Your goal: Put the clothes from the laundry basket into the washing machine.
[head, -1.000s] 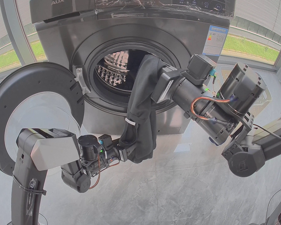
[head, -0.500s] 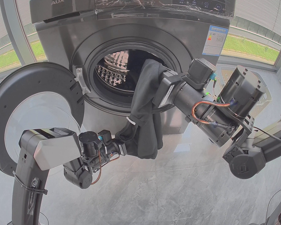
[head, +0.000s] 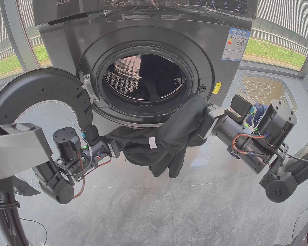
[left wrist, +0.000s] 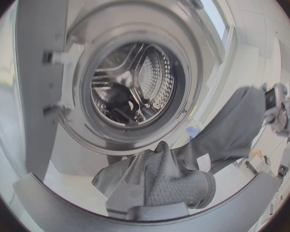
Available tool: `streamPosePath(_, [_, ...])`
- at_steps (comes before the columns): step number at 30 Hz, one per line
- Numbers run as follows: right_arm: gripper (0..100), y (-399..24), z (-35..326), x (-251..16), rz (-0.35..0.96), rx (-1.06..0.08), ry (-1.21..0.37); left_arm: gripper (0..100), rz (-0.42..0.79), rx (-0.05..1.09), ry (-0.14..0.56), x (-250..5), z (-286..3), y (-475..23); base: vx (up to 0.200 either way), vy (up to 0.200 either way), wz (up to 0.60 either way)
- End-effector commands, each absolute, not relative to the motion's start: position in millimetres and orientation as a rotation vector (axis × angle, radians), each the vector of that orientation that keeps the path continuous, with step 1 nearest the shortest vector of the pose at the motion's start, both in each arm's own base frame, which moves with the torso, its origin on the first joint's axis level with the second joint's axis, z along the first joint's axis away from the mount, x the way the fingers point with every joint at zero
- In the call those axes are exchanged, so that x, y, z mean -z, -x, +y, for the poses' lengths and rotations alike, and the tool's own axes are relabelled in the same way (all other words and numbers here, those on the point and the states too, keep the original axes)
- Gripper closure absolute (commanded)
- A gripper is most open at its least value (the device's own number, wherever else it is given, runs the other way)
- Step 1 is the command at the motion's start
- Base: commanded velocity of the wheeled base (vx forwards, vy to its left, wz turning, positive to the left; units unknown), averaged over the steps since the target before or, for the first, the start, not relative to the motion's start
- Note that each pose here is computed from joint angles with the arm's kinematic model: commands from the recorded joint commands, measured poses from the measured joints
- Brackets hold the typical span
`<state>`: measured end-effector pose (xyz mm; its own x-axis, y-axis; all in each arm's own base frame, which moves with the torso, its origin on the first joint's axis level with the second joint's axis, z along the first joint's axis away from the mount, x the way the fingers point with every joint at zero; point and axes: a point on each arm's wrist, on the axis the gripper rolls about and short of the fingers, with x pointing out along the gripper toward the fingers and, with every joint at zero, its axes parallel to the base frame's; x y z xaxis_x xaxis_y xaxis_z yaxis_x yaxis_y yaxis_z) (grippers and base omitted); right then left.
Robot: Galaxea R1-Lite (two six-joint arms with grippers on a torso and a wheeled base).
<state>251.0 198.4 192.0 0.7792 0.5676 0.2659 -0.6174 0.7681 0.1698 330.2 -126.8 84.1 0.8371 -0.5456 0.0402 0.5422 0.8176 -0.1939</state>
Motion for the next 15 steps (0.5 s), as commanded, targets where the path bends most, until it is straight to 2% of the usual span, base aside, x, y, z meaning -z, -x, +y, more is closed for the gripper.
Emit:
streamPosePath(1, [100,-242,172,-176,-0.153,-0.599,-0.267,100,-0.114,0.57,0.21,-145,-101,-282,0.0,0.0,0.0])
streamPosePath(2, [100,-242,172,-176,-0.153,-0.599,-0.267,100,-0.114,0.57,0.21,-145,-101,-282,0.0,0.0,0.0])
streamPosePath(4, [100,-248,163,-170,-0.147,-0.557,-0.248,100,-0.168,0.586,0.218,-164,-98,-265,0.0,0.0,0.0])
streamPosePath(6, [100,-250,156,-167,-0.134,-0.539,-0.241,100,-0.199,0.585,0.218,-172,-98,-262,0.0,0.0,0.0])
streamPosePath(15, [100,-254,135,-161,-0.114,-0.48,-0.212,100,-0.253,0.595,0.22,-186,-100,-253,0.0,0.0,0.0])
